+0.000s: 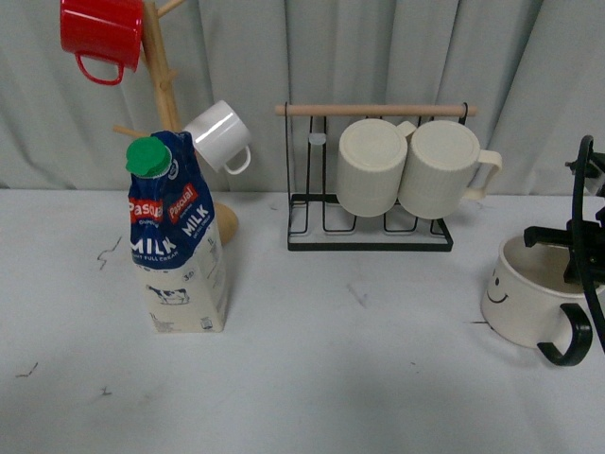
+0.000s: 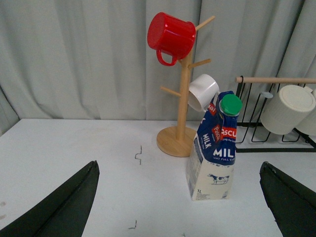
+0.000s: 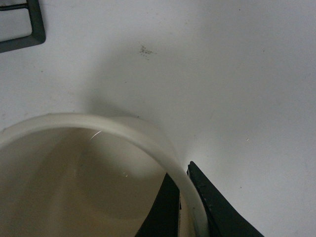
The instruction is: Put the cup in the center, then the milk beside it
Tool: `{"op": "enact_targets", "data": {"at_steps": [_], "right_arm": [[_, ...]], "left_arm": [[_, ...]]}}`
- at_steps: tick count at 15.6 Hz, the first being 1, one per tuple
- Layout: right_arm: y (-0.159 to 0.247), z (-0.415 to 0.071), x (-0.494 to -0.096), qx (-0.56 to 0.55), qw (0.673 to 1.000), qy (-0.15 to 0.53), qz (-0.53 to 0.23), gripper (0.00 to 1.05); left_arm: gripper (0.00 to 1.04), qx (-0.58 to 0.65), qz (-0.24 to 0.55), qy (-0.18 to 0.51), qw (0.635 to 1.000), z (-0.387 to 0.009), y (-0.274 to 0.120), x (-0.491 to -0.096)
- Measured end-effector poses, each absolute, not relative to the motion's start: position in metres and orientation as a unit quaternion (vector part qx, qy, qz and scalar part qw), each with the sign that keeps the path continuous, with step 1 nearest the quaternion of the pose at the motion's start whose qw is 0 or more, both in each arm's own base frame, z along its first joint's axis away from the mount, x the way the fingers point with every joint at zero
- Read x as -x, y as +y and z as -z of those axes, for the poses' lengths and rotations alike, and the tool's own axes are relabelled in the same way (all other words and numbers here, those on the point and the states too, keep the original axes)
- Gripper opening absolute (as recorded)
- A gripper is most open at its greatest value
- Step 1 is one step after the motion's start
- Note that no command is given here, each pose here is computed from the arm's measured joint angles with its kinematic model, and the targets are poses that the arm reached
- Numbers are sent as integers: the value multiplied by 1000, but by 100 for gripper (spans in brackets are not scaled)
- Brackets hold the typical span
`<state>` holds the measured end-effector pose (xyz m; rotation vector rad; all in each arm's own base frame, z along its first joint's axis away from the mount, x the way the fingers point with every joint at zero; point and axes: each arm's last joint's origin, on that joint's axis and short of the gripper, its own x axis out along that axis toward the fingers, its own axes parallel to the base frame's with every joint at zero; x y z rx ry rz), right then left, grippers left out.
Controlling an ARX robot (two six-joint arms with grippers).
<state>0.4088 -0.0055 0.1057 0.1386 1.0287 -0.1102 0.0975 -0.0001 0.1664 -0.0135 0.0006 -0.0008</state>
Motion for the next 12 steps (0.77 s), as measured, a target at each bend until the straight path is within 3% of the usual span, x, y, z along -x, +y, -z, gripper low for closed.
{"op": "enact_targets", "data": {"at_steps": [1,5,8,12], "right_arm": [[-6,-109,-407,-70,865,494,54,3],[1,-142,-387,-96,873,476,35,3],[40,-166,-378,-85,887,453,-23,3],[83,-159,-378,-64,881,464,-66,3]], "left_arm": [[98,7,0,0,1000,-166,0,-98],[98,7,0,0,1000,-166,0,-98],[98,7,0,0,1000,-166,0,-98],[98,7,0,0,1000,-166,0,-98]]}}
